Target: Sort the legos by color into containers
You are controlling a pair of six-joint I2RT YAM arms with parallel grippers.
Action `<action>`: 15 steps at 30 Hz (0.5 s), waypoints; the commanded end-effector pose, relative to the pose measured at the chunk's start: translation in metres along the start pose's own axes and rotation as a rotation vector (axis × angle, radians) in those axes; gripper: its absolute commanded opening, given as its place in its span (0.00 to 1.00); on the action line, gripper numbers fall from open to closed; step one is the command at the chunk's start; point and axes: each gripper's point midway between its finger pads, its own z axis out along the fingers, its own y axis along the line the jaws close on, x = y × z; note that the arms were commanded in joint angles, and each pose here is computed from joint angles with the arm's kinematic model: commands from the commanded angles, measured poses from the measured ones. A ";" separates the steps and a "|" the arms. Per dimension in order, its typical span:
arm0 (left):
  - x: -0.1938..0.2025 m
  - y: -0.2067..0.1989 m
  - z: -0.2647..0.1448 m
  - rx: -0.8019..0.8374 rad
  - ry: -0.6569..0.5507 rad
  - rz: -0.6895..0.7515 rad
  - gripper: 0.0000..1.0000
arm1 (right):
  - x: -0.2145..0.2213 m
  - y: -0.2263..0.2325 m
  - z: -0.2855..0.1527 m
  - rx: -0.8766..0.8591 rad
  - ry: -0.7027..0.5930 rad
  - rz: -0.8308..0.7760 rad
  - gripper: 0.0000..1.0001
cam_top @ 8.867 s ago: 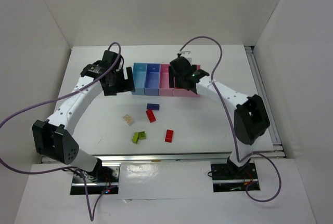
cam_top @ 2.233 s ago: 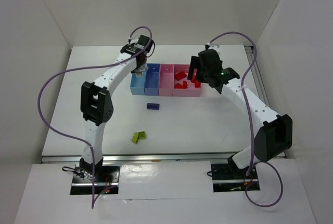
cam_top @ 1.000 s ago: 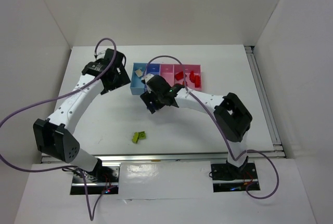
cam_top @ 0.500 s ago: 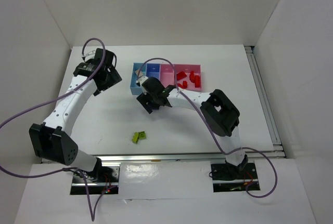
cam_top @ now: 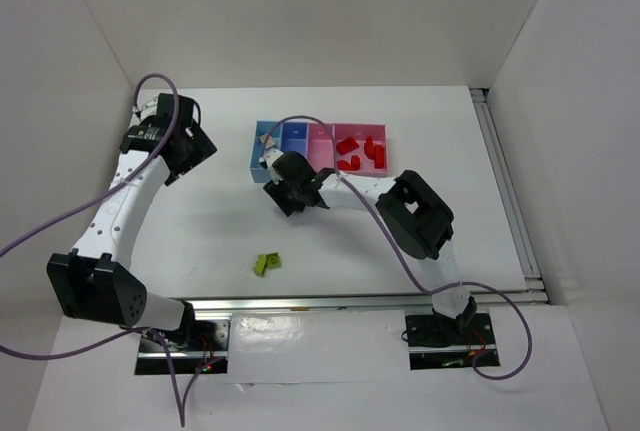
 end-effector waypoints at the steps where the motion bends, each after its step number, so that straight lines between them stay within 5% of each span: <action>1: -0.005 -0.009 -0.002 0.069 0.002 0.002 0.94 | 0.011 0.010 -0.002 -0.062 0.005 0.038 0.58; 7: -0.018 -0.007 -0.004 0.080 -0.021 -0.006 0.94 | -0.008 0.007 -0.034 -0.051 -0.056 0.084 0.36; 15: -0.024 -0.016 -0.012 0.149 -0.014 -0.013 0.94 | -0.072 -0.028 -0.100 0.139 -0.221 0.187 0.38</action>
